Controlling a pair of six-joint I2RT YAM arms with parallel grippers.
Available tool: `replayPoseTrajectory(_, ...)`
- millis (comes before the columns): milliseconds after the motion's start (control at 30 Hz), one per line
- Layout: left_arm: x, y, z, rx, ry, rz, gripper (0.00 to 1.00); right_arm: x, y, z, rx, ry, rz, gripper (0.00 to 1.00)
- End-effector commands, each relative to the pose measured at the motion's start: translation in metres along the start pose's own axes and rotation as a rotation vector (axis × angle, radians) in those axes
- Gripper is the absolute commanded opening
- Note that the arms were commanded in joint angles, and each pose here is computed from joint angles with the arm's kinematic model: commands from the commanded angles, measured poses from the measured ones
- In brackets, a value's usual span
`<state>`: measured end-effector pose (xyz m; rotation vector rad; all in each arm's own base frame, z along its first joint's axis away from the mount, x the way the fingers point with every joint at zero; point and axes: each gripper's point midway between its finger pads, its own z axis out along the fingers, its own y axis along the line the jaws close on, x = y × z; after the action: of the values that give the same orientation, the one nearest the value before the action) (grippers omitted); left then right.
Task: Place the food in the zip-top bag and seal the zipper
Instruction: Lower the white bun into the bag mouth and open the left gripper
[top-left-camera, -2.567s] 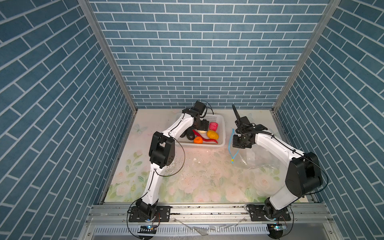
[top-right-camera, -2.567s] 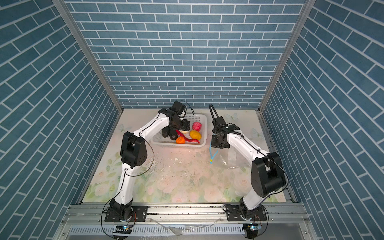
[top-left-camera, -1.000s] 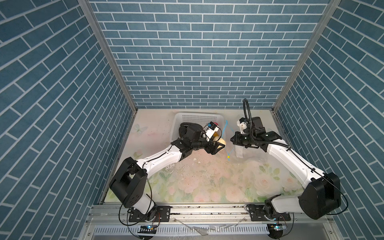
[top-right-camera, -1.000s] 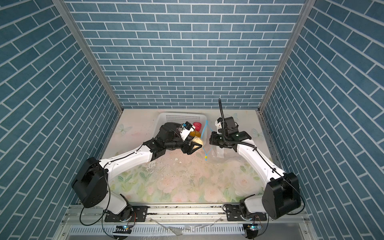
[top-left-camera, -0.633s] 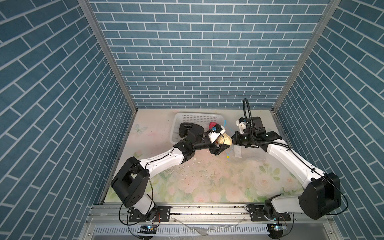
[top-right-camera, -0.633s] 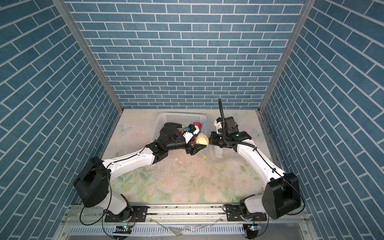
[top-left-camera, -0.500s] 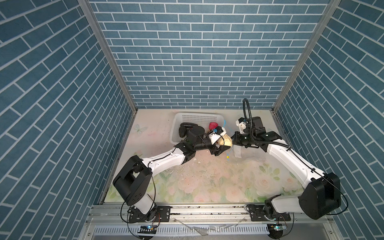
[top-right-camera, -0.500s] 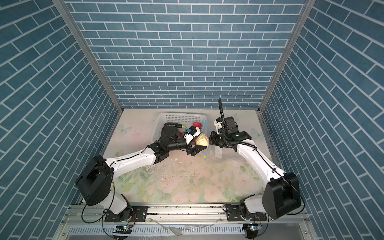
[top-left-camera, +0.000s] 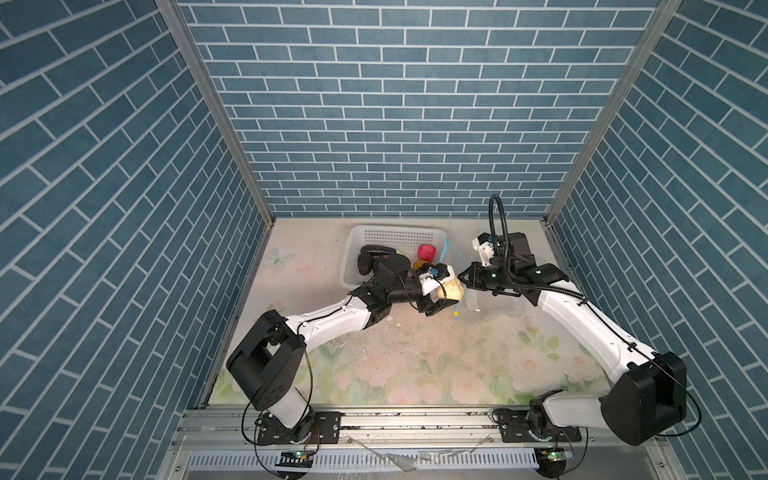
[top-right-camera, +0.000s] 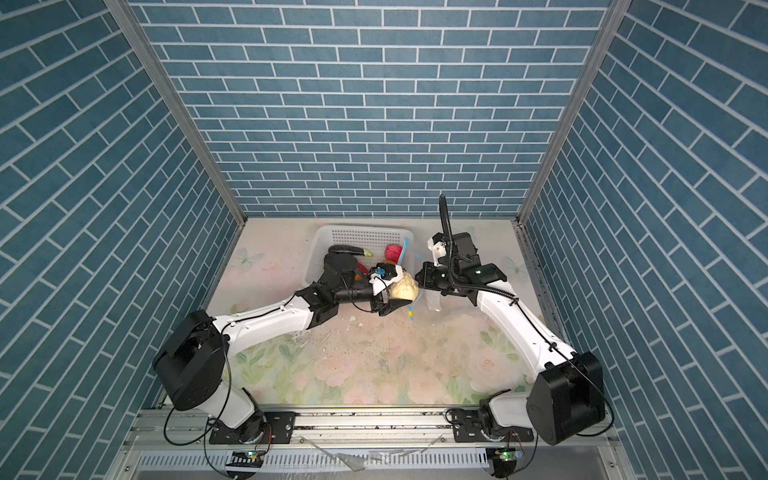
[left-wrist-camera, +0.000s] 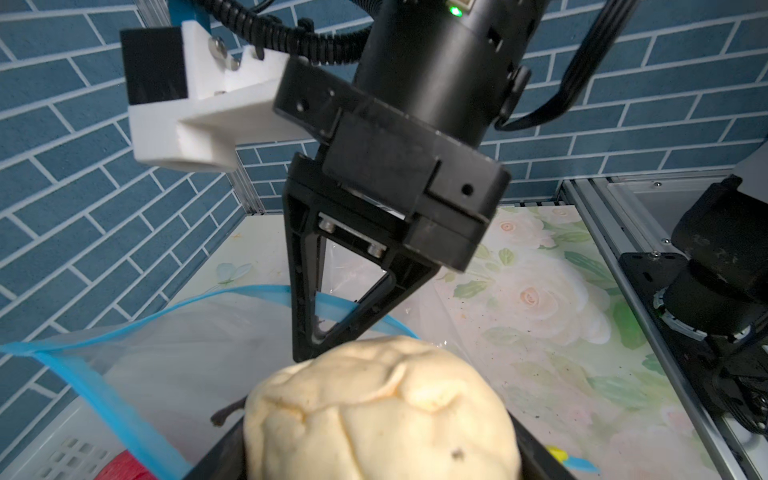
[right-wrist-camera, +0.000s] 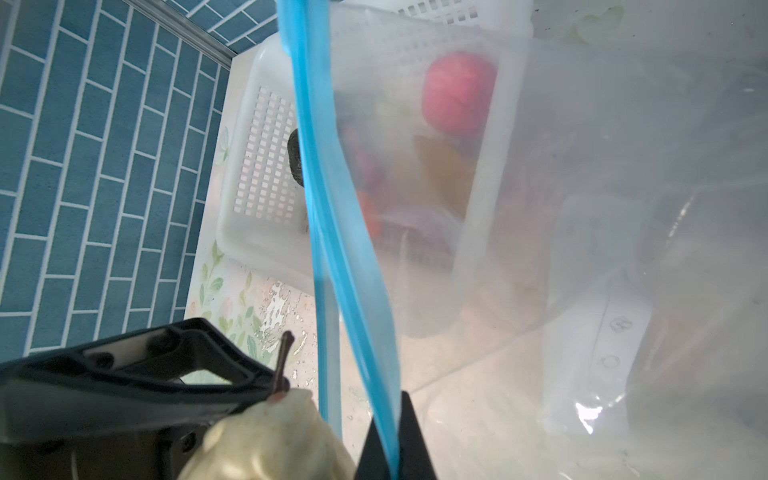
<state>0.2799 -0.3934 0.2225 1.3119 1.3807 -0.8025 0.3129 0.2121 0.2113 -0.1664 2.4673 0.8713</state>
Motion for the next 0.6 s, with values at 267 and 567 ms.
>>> replayPoseTrajectory(267, 0.013, 0.0, 0.008, 0.012, 0.045, 0.02, 0.59, 0.005, 0.005, -0.006, -0.04, -0.007, -0.025, 0.0)
replayPoseTrajectory(567, 0.022, 0.008, 0.013, -0.028, 0.065, -0.054, 0.6, 0.004, 0.008, -0.013, -0.034, -0.017, -0.01, 0.0)
